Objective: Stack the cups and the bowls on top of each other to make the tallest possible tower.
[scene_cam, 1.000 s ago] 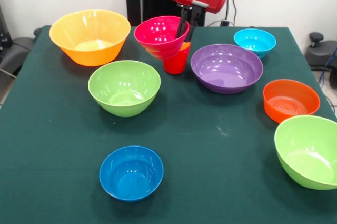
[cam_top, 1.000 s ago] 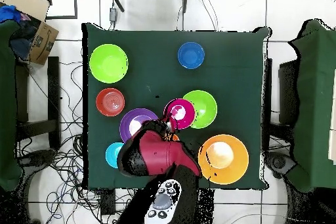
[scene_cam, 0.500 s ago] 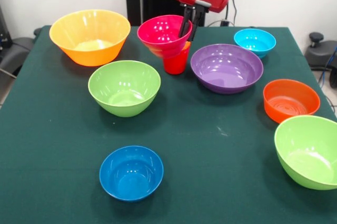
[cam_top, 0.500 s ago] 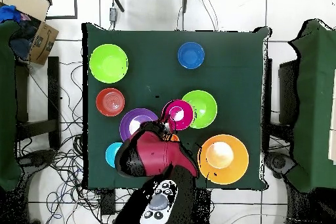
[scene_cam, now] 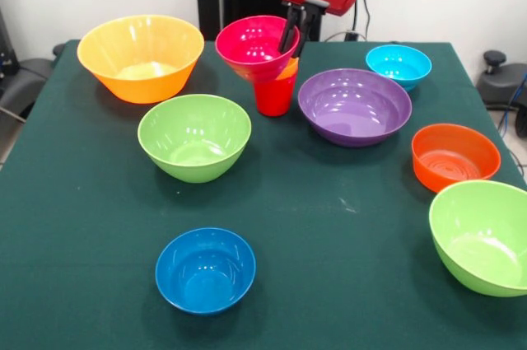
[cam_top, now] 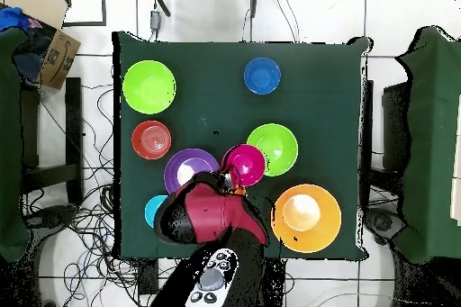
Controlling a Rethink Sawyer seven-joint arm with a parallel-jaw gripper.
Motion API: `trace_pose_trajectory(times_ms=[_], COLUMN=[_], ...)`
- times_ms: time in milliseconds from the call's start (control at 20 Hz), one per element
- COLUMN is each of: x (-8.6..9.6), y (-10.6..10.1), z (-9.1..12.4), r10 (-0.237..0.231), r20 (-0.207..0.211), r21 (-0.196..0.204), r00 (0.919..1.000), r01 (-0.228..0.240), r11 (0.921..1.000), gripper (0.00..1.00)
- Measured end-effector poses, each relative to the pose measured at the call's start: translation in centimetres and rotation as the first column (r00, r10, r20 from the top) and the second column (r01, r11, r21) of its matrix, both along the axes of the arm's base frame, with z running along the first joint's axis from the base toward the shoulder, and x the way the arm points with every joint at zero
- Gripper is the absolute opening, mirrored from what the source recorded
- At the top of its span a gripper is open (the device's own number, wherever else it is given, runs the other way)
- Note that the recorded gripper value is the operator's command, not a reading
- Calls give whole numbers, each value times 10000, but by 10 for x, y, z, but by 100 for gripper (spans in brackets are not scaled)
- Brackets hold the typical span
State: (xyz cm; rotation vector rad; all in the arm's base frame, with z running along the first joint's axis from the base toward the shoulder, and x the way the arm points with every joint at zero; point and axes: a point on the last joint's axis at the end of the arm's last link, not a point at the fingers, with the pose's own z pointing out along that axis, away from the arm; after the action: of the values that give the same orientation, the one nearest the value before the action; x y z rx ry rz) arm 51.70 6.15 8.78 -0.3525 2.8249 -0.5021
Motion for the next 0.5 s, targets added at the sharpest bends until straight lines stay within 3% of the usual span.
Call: trace_pose_trajectory(times_ms=[200,500], x=[-3,-3], y=[8,15], z=[1,3], r10=[69,185], r20=[-308,-354], r21=[-107,-168], r00=[9995,9992], r01=[-73,-191], r11=[9999,9997], gripper=[0,0])
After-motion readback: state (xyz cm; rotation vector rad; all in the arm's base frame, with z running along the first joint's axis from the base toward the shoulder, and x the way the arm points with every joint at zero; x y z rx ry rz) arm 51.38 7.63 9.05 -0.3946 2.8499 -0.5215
